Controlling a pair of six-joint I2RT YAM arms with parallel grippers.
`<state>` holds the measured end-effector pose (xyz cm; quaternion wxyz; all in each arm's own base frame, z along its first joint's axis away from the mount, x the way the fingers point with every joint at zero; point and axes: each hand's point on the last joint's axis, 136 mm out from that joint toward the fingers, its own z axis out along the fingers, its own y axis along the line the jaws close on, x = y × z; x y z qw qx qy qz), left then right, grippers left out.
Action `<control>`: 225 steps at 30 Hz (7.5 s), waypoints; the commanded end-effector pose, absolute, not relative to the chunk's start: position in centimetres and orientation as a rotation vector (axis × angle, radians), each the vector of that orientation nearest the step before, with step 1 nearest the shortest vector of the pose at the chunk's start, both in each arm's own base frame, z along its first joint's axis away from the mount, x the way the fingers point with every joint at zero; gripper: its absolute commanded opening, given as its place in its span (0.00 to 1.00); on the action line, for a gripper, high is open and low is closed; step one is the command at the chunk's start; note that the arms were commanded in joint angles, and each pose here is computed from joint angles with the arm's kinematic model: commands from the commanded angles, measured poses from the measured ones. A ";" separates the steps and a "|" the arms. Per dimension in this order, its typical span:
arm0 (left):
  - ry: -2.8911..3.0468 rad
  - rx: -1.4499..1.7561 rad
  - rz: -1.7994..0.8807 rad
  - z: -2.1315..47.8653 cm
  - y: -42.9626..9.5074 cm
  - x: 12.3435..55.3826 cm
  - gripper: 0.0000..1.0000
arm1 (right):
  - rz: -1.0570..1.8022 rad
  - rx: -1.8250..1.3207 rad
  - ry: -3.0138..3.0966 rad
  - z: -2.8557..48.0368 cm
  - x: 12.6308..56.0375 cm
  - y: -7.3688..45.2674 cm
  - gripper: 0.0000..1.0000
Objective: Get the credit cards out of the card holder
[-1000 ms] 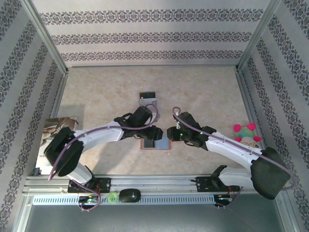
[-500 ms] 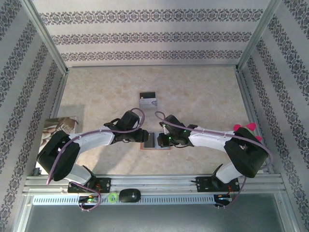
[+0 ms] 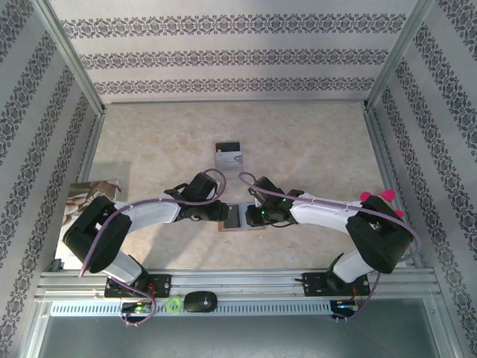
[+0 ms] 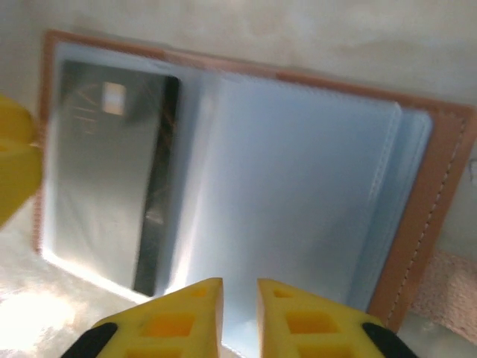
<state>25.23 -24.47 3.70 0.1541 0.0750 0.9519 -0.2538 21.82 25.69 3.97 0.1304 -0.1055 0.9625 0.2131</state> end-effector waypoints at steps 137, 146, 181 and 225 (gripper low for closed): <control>2.815 0.122 -0.789 1.1 -23.4 24.2 0.14 | 0.773 -0.066 2.867 2.8 23.5 25.1 0.05; 2.813 0.125 -0.798 1.1 -23.5 24.2 0.14 | 0.641 -0.070 2.842 4.5 23.3 22.9 0.00; 2.767 0.125 -0.816 2.0 -23.7 25.0 0.28 | 0.594 -0.288 2.738 8.4 24.3 25.6 0.00; 2.592 -0.132 -0.658 11.2 -15.4 25.7 0.99 | 0.271 -1.641 2.006 20.5 42.9 30.3 0.00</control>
